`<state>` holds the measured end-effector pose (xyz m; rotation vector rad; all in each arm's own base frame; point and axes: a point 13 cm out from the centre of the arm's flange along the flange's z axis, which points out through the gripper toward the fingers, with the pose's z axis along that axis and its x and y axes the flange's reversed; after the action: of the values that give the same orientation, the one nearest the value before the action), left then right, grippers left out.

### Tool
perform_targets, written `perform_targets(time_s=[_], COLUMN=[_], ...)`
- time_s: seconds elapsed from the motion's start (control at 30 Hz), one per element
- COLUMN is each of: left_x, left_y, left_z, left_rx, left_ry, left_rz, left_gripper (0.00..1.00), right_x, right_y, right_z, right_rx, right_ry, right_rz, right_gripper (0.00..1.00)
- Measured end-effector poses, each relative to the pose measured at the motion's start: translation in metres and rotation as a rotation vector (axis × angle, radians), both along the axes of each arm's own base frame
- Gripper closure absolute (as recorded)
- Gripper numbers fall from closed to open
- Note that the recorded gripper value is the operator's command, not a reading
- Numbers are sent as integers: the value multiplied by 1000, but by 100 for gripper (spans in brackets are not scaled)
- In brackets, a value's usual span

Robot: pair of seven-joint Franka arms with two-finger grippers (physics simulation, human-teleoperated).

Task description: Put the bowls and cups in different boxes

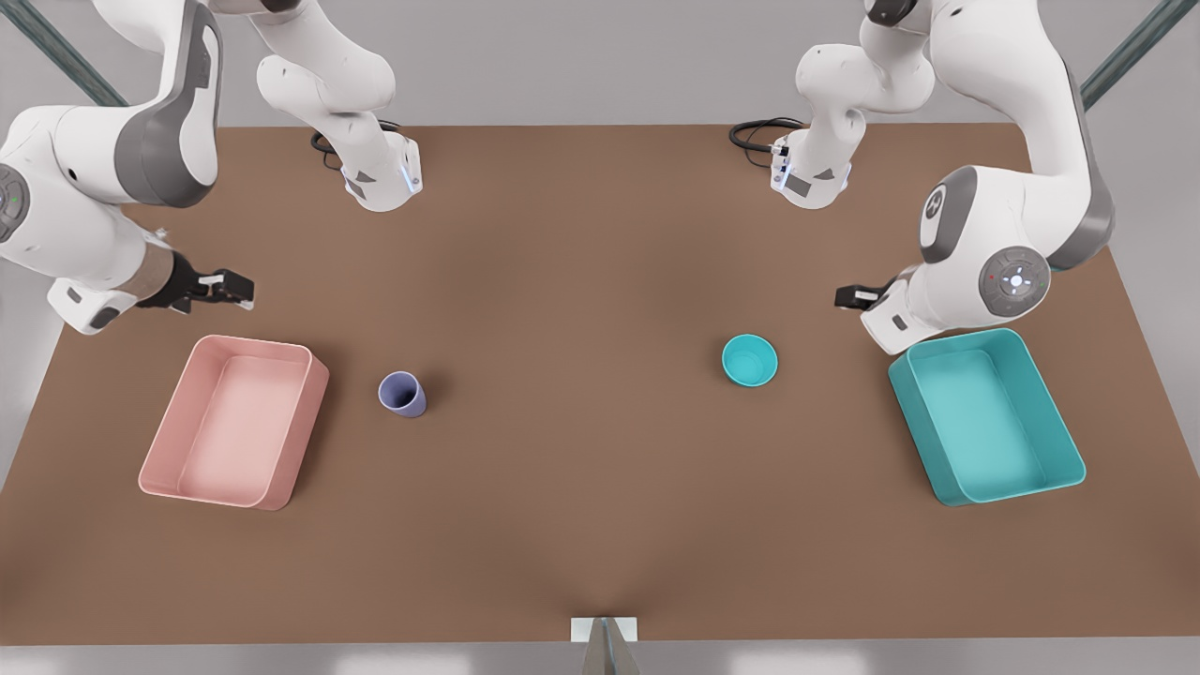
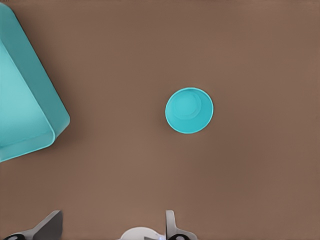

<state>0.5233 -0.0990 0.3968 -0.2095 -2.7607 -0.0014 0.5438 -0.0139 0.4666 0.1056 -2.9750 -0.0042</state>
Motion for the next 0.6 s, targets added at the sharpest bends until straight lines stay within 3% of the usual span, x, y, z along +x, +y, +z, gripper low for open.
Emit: perform_targets(time_s=[0.07,0.17,0.27,0.47,0.6], left_x=[1,-22,-45,-51,-37], left_y=[-2,-26,-44,-58,-63], left_z=[-16,-140,-231,-302,-324], left_rx=[-7,-94,-179,-265,-291], left_ry=[19,173,226,151,77], left_rz=[4,53,107,124,108], left_gripper=[0,0,0,0,0], right_x=[5,31,45,31,15], right_y=[0,28,91,113,108], right_z=[-9,-71,-130,-225,-270], right_rx=[3,23,12,-12,-17], right_ry=[7,72,108,111,72], right_rz=[1,41,134,134,94], right_gripper=[0,0,0,0,0])
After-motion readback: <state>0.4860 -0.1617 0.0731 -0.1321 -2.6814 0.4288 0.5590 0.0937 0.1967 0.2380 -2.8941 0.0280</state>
